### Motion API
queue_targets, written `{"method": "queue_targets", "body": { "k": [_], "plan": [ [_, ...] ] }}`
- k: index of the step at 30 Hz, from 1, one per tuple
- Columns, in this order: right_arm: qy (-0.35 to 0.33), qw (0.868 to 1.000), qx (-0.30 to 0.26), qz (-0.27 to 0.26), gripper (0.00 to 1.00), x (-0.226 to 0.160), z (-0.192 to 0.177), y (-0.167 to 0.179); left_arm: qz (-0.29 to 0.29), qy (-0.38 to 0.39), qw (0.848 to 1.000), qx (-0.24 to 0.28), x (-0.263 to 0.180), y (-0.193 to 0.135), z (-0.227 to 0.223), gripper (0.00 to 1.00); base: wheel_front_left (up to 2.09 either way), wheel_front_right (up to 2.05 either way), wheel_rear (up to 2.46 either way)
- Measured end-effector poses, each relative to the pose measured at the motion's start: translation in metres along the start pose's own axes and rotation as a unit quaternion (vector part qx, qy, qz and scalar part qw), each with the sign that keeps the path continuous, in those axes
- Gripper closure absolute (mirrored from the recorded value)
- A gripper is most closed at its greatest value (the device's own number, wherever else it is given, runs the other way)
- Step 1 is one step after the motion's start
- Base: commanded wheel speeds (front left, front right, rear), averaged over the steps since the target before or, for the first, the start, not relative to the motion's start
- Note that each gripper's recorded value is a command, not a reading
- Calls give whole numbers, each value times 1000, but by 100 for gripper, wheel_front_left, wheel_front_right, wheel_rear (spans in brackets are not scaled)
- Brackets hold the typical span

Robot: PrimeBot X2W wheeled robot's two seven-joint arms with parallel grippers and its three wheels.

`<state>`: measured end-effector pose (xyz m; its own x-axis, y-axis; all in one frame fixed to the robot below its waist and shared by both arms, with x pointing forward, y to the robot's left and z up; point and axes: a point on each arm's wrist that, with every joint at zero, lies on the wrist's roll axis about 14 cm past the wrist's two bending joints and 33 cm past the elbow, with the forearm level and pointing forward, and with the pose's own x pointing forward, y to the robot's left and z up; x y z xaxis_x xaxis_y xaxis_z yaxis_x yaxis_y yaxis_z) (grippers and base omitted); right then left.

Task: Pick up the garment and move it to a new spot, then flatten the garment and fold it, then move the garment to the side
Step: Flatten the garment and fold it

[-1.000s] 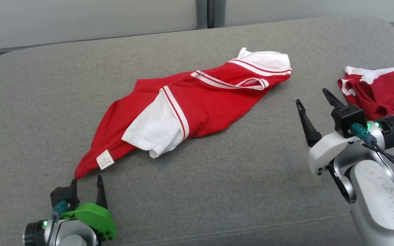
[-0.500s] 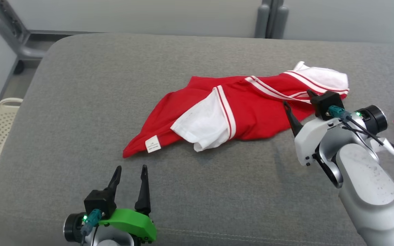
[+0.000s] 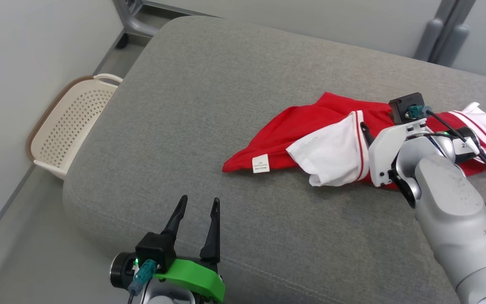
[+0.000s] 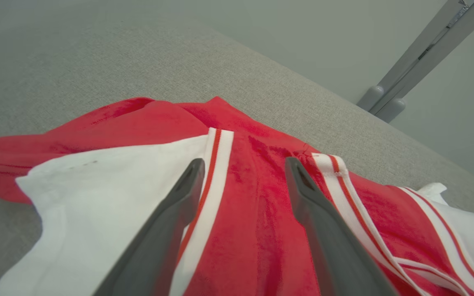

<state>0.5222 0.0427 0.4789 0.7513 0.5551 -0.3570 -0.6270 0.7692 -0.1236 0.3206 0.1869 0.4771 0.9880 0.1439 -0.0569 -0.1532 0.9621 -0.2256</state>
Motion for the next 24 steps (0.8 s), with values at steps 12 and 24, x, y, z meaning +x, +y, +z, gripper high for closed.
{"method": "queue_targets", "body": {
  "k": [12, 24],
  "plan": [
    [106, 994, -23, 14, 0, 38, -44, 15, 51, 3, 999, 1, -14, 23, -1, 0, 0, 0, 0],
    [112, 994, -13, -1, 100, 37, -59, 8, 41, 17, 999, -1, -9, 17, -10, 0, 0, 0, 0]
  ]
}}
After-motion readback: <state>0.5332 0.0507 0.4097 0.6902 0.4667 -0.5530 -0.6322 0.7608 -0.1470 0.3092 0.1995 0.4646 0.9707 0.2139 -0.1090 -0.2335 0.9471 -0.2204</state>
